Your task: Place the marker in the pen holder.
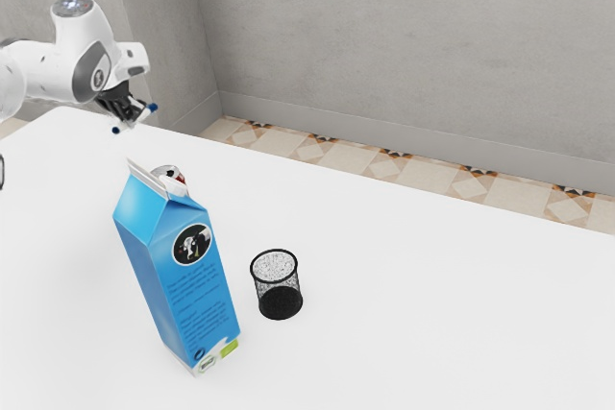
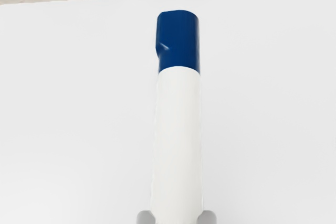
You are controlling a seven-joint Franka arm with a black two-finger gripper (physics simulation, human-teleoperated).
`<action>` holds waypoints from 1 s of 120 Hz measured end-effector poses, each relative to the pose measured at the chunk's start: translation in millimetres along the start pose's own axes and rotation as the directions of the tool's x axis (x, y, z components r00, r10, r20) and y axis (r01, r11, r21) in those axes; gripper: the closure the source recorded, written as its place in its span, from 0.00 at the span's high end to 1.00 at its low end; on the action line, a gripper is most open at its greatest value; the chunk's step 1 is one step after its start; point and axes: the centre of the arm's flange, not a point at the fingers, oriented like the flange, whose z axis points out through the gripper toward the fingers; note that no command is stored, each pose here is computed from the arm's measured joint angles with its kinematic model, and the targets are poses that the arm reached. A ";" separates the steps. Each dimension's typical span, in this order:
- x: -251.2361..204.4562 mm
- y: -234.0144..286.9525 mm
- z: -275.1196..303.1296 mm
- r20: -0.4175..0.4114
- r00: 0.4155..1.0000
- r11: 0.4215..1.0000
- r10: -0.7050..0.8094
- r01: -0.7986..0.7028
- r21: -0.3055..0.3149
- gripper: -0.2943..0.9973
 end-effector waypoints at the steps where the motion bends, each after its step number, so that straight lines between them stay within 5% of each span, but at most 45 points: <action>1: 3.0 1.0 0.5 -0.005 1.000 1.000 0.002 -0.002 0.001 0.16; 62: 63.1 230.2 -27.1 -0.115 0.968 0.965 0.222 -0.235 -0.115 0.16; 120: 34.9 367.9 -26.5 -0.034 0.970 0.952 0.239 -0.241 -0.191 0.16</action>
